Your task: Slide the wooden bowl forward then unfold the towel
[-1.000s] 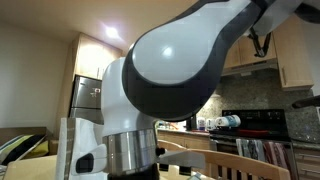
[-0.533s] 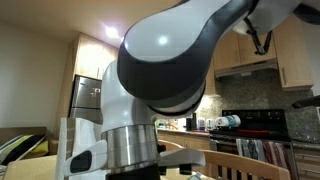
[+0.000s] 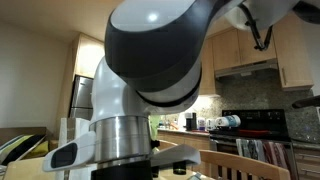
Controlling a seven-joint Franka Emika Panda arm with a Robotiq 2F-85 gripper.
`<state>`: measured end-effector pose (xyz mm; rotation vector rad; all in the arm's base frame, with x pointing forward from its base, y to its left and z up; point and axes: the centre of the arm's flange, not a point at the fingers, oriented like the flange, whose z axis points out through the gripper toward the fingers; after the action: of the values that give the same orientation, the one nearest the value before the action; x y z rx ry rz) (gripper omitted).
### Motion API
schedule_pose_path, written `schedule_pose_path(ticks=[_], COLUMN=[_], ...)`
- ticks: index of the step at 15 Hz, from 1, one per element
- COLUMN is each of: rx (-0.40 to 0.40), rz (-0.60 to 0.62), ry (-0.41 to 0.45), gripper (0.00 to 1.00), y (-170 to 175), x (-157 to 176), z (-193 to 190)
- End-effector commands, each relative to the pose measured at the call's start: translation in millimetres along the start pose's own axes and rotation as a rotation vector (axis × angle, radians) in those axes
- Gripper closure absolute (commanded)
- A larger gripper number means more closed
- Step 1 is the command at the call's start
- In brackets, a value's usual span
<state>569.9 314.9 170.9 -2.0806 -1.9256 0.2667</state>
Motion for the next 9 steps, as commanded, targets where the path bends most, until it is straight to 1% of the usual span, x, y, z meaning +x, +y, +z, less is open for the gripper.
schedule_pose_path(ticks=[1, 6, 7, 8, 9], rx=[0.025, 0.029, 0.020, 0.022, 0.017], rz=[-0.033, -0.044, -0.032, -0.033, -0.030], ry=[0.001, -0.025, -0.035, -0.036, -0.037], gripper=[0.99, 0.99, 0.72, 0.71, 0.66], y=[-3.1, -5.7, -5.3, -4.8, -3.5], x=[17.2, 32.0, 32.8, 33.3, 33.0], z=[-9.6, -7.2, -6.4, -5.2, -4.5])
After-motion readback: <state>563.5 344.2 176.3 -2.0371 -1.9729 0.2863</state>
